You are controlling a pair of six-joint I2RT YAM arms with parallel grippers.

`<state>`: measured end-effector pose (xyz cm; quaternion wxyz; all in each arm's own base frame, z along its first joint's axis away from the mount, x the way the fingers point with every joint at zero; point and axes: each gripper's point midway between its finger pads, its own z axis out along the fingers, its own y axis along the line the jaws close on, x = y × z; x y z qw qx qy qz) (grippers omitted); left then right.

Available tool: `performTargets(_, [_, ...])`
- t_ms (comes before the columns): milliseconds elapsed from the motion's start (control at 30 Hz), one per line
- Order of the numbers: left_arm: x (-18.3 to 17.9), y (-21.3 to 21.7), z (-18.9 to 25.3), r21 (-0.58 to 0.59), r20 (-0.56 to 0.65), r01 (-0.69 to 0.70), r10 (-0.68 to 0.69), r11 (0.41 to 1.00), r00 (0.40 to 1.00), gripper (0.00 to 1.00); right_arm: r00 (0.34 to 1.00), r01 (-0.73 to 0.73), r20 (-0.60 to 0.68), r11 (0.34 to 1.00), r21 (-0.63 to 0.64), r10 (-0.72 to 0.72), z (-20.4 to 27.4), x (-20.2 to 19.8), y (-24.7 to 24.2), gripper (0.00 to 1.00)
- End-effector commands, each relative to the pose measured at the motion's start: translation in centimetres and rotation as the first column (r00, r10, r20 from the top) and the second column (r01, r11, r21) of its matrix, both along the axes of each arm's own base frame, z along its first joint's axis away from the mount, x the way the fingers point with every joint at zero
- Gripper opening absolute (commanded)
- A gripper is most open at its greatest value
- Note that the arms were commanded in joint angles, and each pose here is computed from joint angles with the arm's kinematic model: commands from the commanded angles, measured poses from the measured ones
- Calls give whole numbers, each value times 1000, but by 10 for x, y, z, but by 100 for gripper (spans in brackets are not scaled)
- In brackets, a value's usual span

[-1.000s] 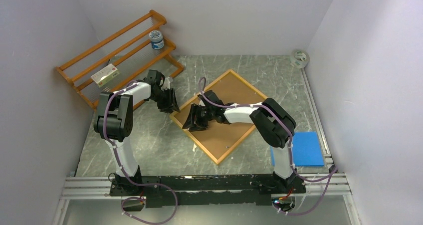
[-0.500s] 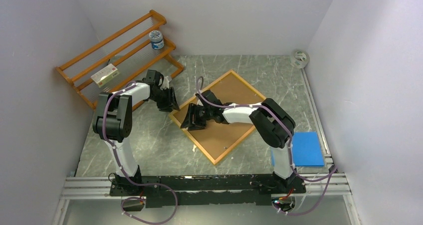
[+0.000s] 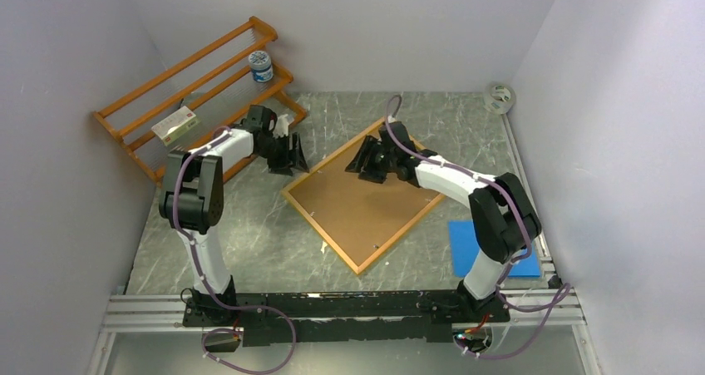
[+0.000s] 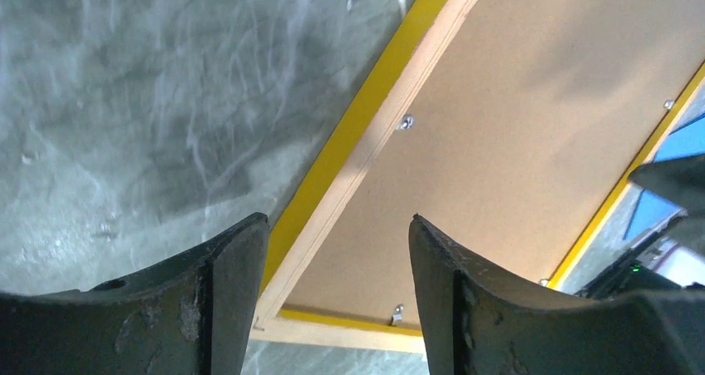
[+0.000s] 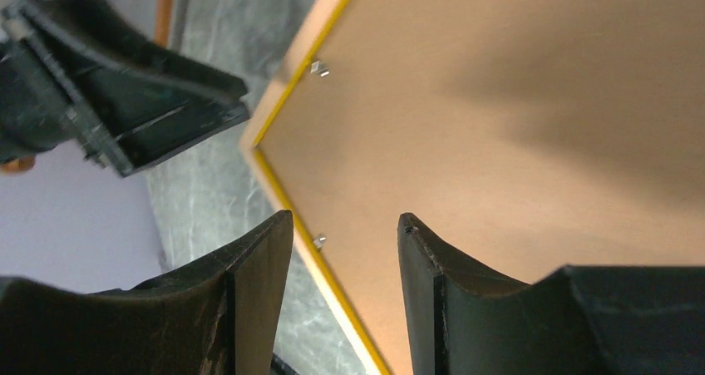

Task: Put the photo into the frame
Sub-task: Install the photo frame at the center of the board, then adjust the photo frame at the center of the board.

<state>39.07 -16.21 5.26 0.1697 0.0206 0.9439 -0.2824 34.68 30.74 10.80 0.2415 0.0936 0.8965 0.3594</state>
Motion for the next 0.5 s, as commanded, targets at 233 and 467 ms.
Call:
performTargets(233, [27,-15,-23,205,100,157,-180,966,978,62,954,288,-29,938,-193,-299,12,7,-119,53])
performTargets(467, [35,-17,-37,298,90,198,-234,934,968,54,927,350,-37,898,-266,-373,2,-11,-169,53])
